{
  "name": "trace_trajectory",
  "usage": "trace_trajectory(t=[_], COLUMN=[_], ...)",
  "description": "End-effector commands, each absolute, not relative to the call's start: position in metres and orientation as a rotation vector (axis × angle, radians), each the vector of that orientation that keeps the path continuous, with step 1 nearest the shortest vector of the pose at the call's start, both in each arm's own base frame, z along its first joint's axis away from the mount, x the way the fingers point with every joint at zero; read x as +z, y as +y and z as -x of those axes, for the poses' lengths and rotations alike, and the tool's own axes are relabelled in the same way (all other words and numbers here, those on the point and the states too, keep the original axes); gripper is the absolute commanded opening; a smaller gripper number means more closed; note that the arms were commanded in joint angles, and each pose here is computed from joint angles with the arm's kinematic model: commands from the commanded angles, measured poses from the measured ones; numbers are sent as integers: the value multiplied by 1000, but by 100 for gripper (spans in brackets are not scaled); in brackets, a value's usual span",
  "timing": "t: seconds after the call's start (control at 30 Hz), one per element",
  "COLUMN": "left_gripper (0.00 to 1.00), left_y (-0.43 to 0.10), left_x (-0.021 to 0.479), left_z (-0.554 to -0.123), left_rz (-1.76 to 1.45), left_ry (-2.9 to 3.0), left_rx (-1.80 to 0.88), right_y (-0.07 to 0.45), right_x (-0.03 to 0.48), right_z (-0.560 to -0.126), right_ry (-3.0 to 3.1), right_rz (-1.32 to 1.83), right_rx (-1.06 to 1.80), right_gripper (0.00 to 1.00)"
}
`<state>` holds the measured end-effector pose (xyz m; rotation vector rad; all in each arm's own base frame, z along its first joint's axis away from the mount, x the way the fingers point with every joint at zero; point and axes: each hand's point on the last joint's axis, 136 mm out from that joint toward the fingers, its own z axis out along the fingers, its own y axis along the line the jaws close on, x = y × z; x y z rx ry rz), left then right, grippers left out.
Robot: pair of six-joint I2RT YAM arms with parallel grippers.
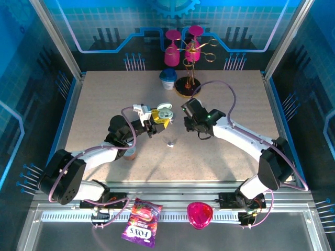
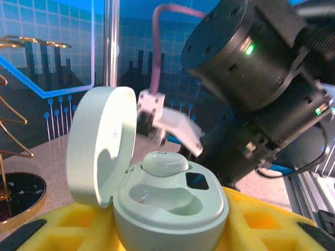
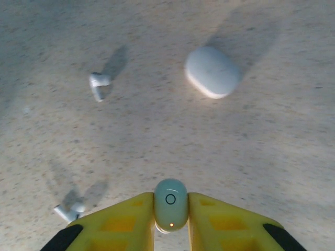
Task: Insert the wireless bluetooth earbuds into the charging case
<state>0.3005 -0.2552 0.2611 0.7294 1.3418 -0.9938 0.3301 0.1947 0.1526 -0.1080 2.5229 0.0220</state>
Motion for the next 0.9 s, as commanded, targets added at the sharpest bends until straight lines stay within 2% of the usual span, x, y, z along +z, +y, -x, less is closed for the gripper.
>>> trace_trajectory(t=[0.0,0.53,0.87], left_gripper=[41,41,41], left_y=[-259,-287,-310], left_x=[276,244,241], left_z=[-306,-328,-323], left_rz=[-743,-788,-880], left_ry=[1290,1332,1283], left_rx=[-959,-936,-882], right_y=[167,212,258], right_x=[185,265,280], right_z=[-325,-298,-285], right_ry=[2461,2305,2259], right_rz=[24,122,221], right_rx=[-173,79,400], right_gripper=[22,20,19])
